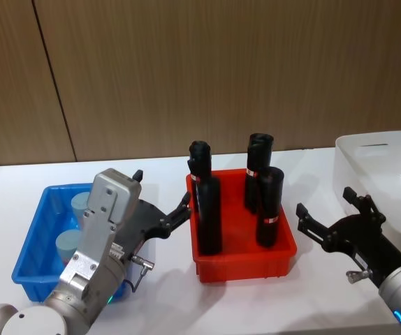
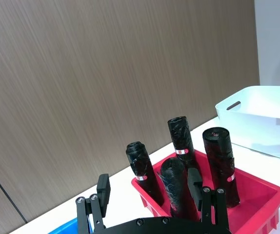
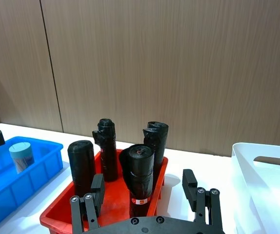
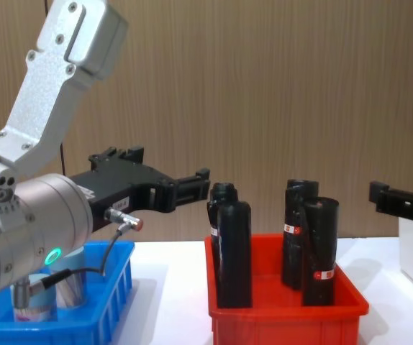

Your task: Pick the cotton swabs from the blue box and place them into the white box.

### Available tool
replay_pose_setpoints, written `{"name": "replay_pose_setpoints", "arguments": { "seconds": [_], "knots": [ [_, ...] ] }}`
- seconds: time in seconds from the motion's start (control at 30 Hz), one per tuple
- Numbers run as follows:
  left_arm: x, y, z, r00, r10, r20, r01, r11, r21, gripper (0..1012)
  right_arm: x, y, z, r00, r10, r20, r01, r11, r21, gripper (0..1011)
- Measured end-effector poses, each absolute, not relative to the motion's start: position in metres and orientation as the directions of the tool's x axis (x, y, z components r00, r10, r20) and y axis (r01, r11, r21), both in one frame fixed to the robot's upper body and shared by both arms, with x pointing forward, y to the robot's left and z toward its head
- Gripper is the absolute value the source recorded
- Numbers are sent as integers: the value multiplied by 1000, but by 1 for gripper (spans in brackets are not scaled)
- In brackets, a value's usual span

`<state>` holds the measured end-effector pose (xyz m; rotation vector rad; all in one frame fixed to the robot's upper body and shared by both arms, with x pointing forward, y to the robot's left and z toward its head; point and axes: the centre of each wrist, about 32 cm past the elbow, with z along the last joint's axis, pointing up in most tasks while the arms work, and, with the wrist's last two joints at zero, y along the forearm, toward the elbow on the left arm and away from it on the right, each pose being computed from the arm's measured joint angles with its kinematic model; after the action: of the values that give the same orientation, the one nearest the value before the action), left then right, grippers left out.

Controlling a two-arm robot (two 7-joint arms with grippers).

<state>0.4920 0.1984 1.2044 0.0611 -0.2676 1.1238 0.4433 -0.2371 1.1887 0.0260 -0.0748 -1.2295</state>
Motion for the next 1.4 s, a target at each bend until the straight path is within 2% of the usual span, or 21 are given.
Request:
{"name": "replay_pose_setpoints", "arguments": {
  "seconds": [1.4],
  "knots": [
    [492,198,1204,404,882,242,-897,434,-86,1004,443,-237,1189,333,-942,43,940,335,60,1001]
  ]
}}
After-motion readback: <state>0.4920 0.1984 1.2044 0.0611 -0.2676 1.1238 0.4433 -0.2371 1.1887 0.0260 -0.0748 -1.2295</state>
